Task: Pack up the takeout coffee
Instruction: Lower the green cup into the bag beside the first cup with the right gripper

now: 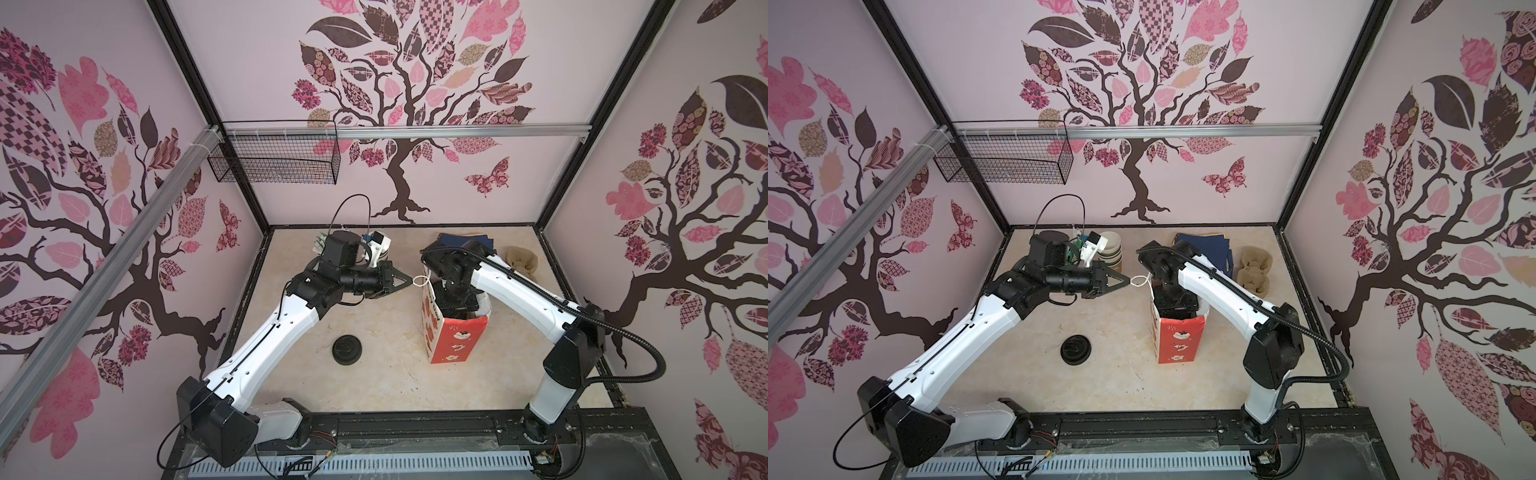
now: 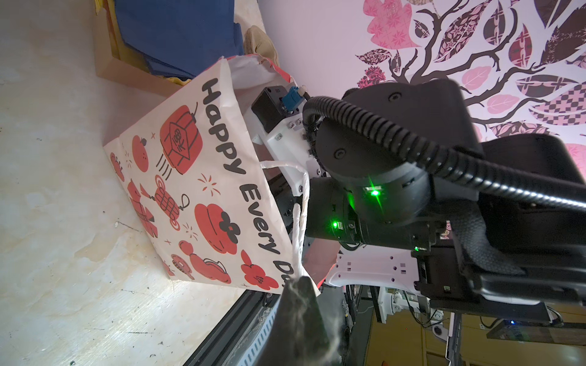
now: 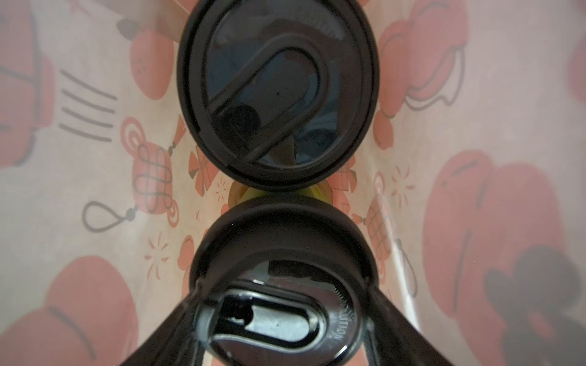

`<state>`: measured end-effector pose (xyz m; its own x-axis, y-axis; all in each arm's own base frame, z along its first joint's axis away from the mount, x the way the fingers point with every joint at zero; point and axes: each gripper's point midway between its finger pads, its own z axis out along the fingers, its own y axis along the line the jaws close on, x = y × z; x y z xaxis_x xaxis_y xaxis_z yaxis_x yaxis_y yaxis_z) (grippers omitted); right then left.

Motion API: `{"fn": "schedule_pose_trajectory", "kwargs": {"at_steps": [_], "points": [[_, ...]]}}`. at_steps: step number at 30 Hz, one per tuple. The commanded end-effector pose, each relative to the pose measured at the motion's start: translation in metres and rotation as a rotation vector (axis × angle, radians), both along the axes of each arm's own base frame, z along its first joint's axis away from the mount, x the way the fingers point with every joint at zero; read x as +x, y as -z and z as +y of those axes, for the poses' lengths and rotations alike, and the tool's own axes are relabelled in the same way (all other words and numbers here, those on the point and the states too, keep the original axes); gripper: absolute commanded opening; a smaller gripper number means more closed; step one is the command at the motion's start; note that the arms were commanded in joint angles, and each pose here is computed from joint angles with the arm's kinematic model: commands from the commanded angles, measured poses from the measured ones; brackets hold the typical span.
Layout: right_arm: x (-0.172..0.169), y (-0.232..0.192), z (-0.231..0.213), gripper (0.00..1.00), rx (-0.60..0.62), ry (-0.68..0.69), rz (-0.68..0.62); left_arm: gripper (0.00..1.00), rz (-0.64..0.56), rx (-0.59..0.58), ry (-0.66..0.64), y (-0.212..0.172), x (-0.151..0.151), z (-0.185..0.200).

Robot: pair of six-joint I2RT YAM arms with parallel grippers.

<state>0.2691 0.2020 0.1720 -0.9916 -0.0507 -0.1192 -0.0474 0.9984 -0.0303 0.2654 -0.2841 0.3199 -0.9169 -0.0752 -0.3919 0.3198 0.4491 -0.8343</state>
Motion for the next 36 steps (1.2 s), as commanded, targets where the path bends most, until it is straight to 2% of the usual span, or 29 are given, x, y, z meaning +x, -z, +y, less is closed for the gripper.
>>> {"fn": "schedule_pose_trajectory", "kwargs": {"at_steps": [1, 14, 23, 36], "points": [[-0.003, 0.019, -0.005, 0.72, -0.035, 0.023, 0.063, 0.0, -0.02, 0.003, 0.011, -0.004, -0.001, 0.0], [-0.001, -0.012, -0.007, 0.72, -0.017, 0.026, 0.02, 0.0, -0.008, 0.056, -0.008, 0.008, -0.002, 0.006], [0.001, 0.004, 0.003, 0.72, 0.024, 0.014, 0.037, 0.0, 0.0, 0.074, -0.016, 0.013, -0.002, 0.008], [0.0, 0.031, -0.004, 0.71, -0.026, 0.014, 0.056, 0.0, 0.003, 0.083, -0.026, 0.015, -0.001, 0.009]]}}
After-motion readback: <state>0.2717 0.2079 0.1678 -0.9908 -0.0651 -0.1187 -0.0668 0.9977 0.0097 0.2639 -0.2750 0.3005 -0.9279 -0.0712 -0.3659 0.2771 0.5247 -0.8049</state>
